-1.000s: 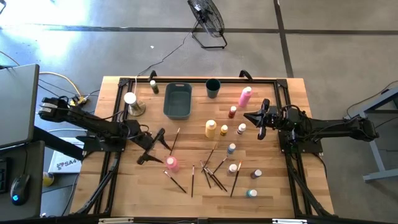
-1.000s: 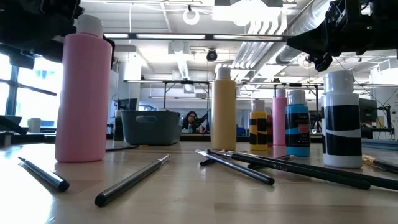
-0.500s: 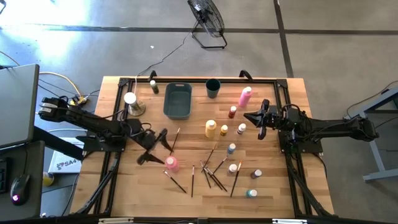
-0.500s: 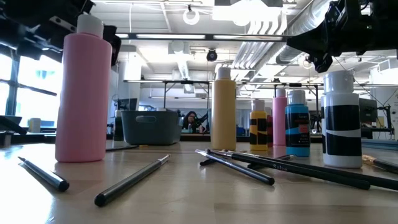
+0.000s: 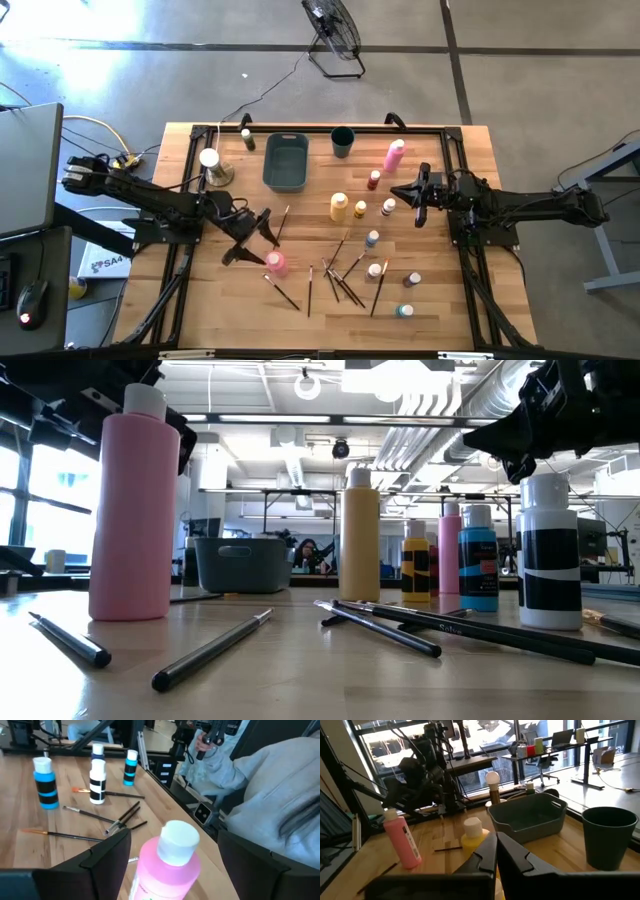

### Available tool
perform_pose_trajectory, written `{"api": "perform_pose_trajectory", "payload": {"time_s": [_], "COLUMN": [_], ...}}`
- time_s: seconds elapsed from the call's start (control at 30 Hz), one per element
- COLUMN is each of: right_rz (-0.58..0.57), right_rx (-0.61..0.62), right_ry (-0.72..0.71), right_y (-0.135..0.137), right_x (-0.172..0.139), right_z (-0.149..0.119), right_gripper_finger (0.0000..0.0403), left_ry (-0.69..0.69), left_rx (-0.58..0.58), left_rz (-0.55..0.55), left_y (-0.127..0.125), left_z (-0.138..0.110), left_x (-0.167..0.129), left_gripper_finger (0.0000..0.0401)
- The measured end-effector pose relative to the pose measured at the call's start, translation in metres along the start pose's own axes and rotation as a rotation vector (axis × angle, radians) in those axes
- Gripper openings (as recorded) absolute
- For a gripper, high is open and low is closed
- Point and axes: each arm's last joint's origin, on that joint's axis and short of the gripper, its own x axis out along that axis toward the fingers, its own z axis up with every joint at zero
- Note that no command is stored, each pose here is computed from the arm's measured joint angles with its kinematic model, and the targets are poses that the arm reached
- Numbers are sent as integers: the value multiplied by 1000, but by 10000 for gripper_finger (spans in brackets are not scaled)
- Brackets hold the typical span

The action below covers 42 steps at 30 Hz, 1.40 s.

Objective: Pick & Place Paint Supplies
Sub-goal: Put the large pink paint bottle into the green bin

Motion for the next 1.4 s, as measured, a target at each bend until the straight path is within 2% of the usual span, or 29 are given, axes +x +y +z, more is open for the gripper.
{"api": "perform_pose_trajectory", "payload": {"time_s": [0.27, 0.57, 0.73, 1.13, 1.4], "right_rz": [24, 11, 10, 10, 10], "right_rx": [1, -1, -2, -28, -28], "right_ry": [6, 1, 0, 0, 0], "right_y": [1, 0, 0, 0, 0], "right_x": [0, 0, 0, 0, 0], "right_z": [0, 0, 0, 0, 0], "right_gripper_finger": [3, 3, 3, 3, 3], "left_ry": [19, 18, 13, -25, 7], "left_rx": [187, 108, 120, 151, 134], "left_rz": [-8, 15, 67, 57, 31], "left_y": [-9, -8, -6, -4, 1], "left_z": [-3, -3, -2, -1, -12], "left_x": [4, 4, 4, 9, 21], "left_gripper_finger": [294, 294, 294, 294, 294]}}
